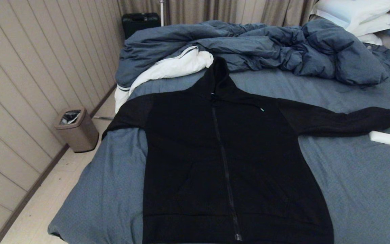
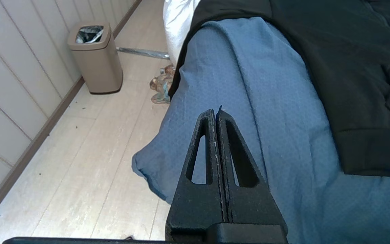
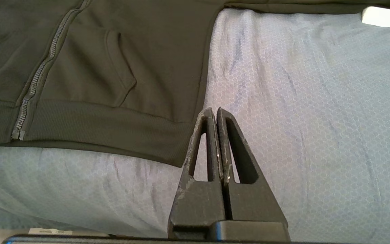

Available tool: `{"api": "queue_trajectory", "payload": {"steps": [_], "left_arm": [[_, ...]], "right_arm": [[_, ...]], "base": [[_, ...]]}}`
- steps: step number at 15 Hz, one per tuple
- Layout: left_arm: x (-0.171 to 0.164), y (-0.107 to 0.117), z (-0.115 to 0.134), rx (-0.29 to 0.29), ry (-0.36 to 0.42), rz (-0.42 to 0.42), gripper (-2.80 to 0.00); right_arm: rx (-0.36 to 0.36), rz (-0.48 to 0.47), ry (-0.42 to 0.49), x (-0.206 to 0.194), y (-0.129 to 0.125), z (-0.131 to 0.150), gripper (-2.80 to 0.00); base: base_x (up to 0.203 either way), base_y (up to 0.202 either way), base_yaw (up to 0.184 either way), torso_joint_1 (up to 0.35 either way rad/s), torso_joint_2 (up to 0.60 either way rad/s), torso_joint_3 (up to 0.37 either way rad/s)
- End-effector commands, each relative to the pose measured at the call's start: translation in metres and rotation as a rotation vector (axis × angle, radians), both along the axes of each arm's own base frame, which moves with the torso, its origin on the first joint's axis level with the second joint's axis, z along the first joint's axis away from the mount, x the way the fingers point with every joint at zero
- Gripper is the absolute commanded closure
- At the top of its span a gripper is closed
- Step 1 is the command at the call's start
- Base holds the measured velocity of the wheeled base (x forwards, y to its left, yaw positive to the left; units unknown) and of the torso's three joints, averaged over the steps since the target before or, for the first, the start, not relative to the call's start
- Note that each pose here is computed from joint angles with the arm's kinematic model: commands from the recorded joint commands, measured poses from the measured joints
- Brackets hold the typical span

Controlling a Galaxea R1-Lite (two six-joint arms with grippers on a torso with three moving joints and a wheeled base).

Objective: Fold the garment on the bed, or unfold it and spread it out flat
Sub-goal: Fold the black sweatshirt

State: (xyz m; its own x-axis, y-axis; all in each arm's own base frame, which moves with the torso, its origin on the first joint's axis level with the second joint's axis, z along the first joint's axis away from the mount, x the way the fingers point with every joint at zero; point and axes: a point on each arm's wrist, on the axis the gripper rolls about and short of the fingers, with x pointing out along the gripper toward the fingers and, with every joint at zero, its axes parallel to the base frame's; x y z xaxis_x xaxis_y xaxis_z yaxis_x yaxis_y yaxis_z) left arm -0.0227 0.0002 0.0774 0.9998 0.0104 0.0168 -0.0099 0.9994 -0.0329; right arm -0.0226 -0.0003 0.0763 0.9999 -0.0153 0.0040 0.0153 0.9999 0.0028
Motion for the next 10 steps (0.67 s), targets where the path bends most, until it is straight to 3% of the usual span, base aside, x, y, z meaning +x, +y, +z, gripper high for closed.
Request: {"api": "queue_trajectory", "payload": {"steps": [1, 10], "left_arm": [[0.0001, 0.0000, 0.0001, -0.001, 0.001, 0.000, 0.00], [-0.0002, 0.0000, 0.0008, 0.000, -0.002, 0.000, 0.00]], "right_arm": [[0.000, 0.000, 0.001, 0.0001, 0.0000, 0.0001, 0.00], [-0.012, 0.005, 0.024, -0.0005, 0.0001, 0.0000, 0.00]], "base": [[0.000, 0.000, 0.000, 0.000, 0.00, 0.000], [0.000, 0.000, 0.000, 0.000, 0.00, 0.000]]}}
